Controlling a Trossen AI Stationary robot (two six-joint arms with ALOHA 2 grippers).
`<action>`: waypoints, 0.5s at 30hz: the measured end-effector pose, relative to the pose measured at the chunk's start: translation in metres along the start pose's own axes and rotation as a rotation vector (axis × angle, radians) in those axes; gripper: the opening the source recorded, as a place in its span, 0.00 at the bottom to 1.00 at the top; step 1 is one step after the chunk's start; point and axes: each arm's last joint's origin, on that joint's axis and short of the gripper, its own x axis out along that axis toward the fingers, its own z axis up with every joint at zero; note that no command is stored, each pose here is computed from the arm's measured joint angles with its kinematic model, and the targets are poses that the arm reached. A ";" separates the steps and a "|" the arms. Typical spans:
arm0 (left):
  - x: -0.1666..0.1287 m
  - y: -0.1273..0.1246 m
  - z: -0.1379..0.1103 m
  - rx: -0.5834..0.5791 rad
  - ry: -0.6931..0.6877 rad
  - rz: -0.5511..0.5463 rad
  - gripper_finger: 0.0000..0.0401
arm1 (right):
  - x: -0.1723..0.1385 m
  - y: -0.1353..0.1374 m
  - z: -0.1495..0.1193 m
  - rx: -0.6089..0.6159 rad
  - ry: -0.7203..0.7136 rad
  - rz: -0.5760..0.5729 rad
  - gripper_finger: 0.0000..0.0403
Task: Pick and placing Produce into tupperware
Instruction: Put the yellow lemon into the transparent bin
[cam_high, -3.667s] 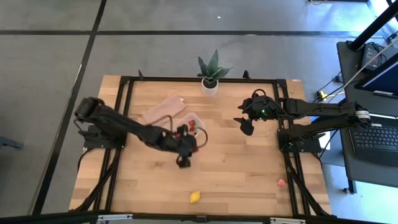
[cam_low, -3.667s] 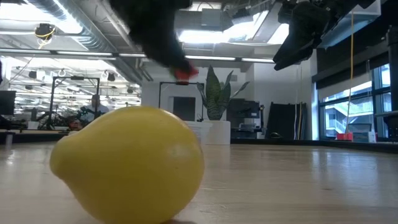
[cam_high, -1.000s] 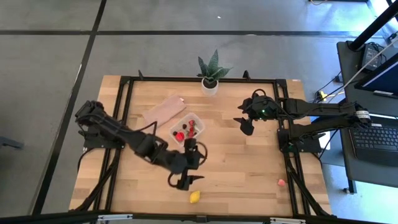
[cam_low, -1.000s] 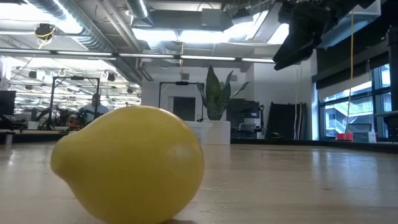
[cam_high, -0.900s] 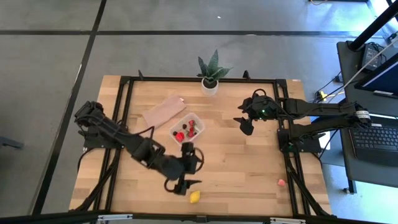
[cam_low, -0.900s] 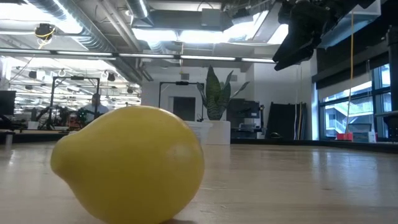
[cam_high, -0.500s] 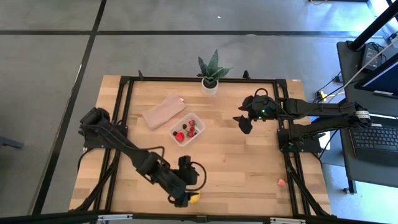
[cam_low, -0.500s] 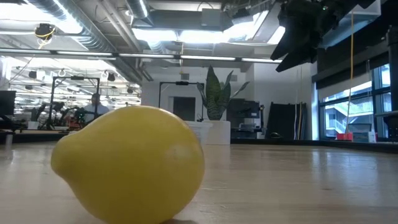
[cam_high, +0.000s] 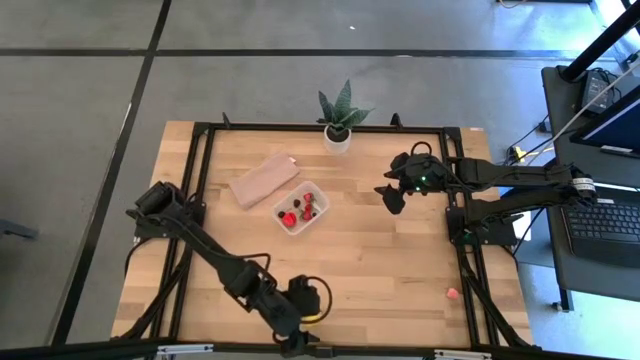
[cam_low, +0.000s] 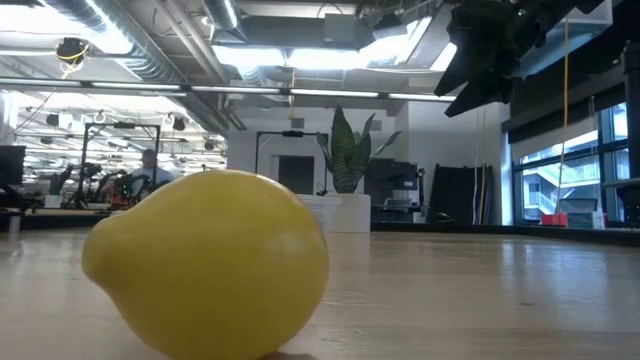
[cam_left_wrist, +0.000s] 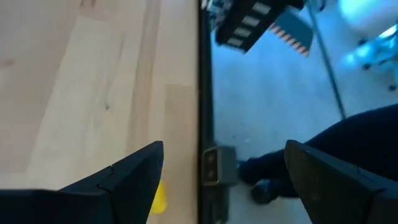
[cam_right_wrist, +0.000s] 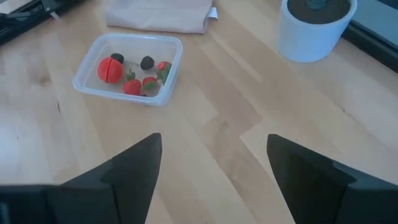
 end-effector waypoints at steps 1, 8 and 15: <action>0.000 -0.003 0.000 -0.002 -0.017 -0.010 0.81 | 0.000 0.000 0.000 0.003 0.000 0.000 0.73; -0.002 -0.003 -0.006 -0.100 -0.051 0.088 0.81 | 0.000 0.000 0.000 0.004 0.000 0.000 0.73; -0.005 0.017 -0.019 -0.307 0.022 0.310 0.81 | 0.000 0.000 0.000 0.008 0.000 0.001 0.73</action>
